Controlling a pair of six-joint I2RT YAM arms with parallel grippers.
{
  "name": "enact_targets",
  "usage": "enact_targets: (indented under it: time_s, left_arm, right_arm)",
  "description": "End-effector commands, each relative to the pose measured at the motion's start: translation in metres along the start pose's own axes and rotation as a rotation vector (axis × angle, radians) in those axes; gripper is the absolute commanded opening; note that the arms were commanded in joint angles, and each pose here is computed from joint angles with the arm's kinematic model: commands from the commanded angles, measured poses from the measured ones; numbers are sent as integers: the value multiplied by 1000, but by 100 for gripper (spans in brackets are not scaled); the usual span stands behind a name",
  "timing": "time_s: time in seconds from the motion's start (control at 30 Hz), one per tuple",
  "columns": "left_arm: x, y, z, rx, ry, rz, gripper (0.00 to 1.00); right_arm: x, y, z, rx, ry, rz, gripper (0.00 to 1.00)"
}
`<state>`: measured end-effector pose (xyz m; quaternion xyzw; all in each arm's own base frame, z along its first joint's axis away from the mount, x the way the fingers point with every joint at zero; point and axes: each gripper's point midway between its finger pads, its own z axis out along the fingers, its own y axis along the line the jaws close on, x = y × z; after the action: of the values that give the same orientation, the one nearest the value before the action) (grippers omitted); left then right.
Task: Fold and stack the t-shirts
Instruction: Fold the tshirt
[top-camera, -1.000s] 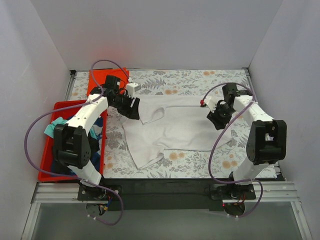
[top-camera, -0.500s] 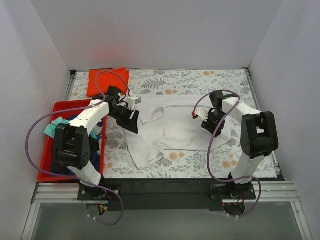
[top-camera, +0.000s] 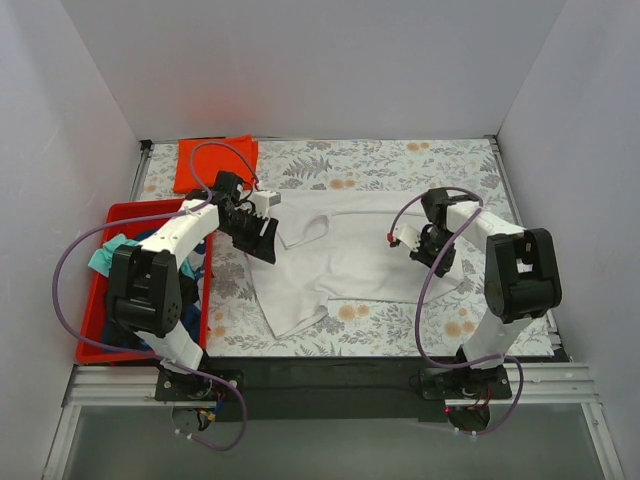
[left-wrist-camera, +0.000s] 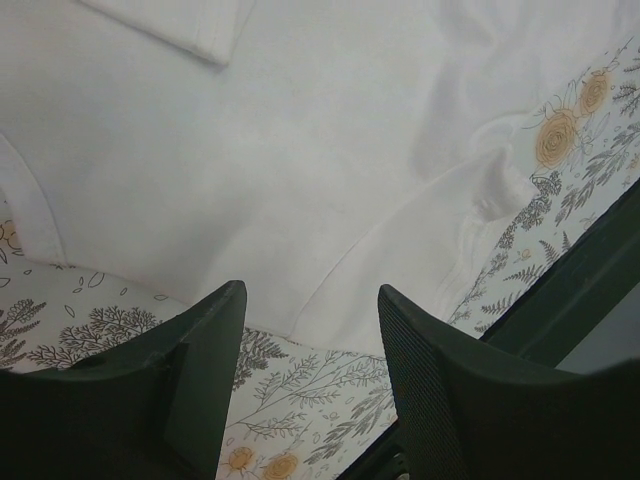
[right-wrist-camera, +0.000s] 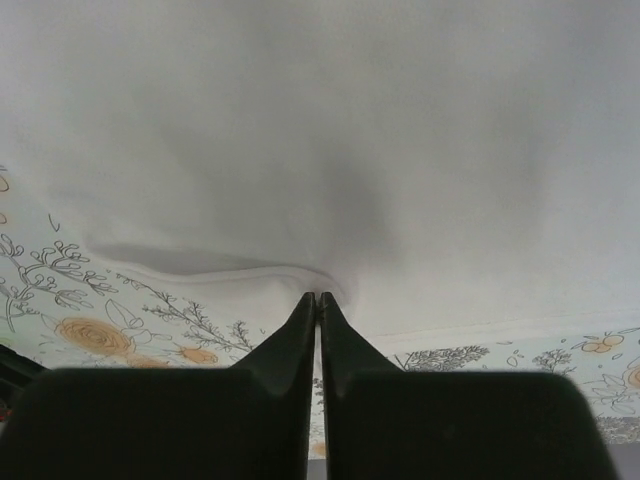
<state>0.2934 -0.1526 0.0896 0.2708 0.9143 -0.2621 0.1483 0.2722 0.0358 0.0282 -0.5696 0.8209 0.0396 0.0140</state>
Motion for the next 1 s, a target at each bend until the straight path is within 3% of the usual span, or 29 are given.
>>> enact_targets:
  time_s: [0.0,0.33,0.4,0.43,0.57,0.73,0.97]
  left_arm:
    - [-6,0,-2,-9,-22,14,54]
    - [3,3,-4,-38,-10,40,54]
    - [6,2,-6,-35,-5,61,54]
    - [8,1,-6,-31,-2,65,54]
    - [13,-15,-16,20,-6,101,57]
    - [19,-33,-26,84,-24,158,58]
    - [26,-38,-27,100,-27,177,58]
  right_arm:
    - [9,7,-12,-1,17,-42,2]
    - [29,36,-37,0,17,-48,1]
    - [50,45,-34,2,77,-64,12]
    - [55,49,-33,0,93,-71,30]
    - [67,52,-38,35,98,-73,55]
    - [51,52,-44,56,1,-66,66]
    - [35,55,-21,77,-73,-39,65]
